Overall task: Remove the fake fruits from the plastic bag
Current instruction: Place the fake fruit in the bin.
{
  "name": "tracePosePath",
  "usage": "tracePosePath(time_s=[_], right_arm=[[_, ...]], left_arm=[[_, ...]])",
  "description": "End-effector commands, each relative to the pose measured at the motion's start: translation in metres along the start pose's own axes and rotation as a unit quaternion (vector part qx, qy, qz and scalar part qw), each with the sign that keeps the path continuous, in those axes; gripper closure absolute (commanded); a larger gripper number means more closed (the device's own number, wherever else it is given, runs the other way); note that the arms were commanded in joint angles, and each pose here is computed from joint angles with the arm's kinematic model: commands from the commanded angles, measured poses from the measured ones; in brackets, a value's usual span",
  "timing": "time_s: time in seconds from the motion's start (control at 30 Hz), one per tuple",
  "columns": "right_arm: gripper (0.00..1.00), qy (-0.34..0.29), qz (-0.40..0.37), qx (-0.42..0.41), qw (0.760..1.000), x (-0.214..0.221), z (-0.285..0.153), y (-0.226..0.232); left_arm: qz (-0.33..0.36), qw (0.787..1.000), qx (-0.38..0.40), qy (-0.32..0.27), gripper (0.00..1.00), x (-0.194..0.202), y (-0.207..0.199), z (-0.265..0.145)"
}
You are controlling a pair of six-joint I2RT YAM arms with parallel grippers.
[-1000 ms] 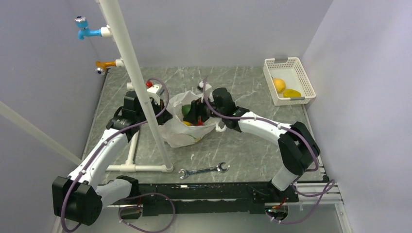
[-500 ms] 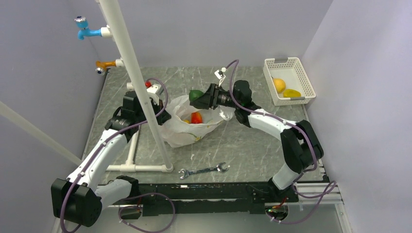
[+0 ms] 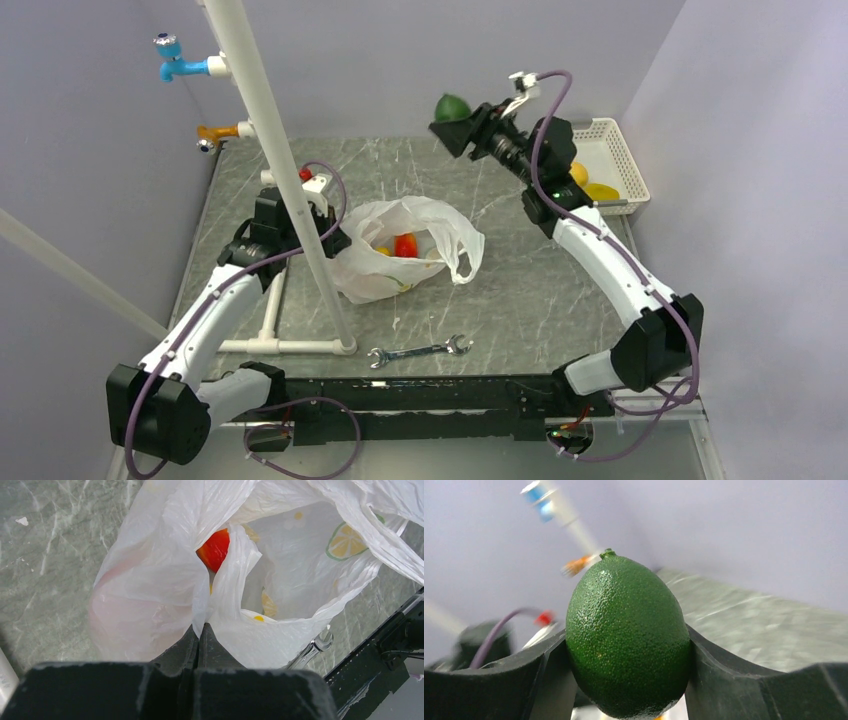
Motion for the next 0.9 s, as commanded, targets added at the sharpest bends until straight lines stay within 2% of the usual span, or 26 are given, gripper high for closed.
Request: tracePosePath(time_s=[0.0, 0.13, 0.4, 0.53, 0.67, 0.73, 0.87], right_arm=[[1.0, -0.108, -0.103, 0.275, 0.95, -0.037, -0.023, -0.05], [1.0, -0.143, -0.151, 0.428, 0.88, -0.043, -0.054, -0.102], [1.0, -0.081, -0.164, 0.597, 0.781, -0.034, -0.088, -0.214], [1.0, -0.044, -0.15, 0.647, 0.747, -0.03, -0.095, -0.265], [1.0, -0.034, -0.123, 0.695, 0.708, -0.044, -0.11, -0.307], [0.97, -0.031, -0.09, 0.707, 0.701, -0.048, -0.123, -0.325], [0.87, -0.04, -0.052, 0.705, 0.706, -0.056, -0.144, -0.351]], left_arm=[[0.024, 0.999, -0.009, -0.033, 1.0, -0.017, -0.002, -0.01], [0.024, 0.999, -0.004, -0.036, 1.0, -0.017, -0.004, -0.011], [0.023, 0.999, 0.005, -0.038, 1.0, -0.019, -0.006, -0.012], [0.022, 0.999, 0.004, -0.038, 1.0, -0.018, -0.005, -0.011], [0.021, 0.999, 0.001, -0.035, 1.0, -0.017, -0.004, -0.01], [0.021, 0.999, 0.0, -0.033, 1.0, -0.017, -0.004, -0.009], [0.021, 0.999, -0.001, -0.033, 1.0, -0.017, -0.003, -0.009]])
Point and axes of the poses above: each gripper's point midway between its finger pads, its own z axis out along the fingers, its own y axis along the line the jaws close on, x = y × z, the point moved 9 cm from there along -z, back along the fingers, and after that the axes turned 8 degrees about z, right-handed, at the moved point
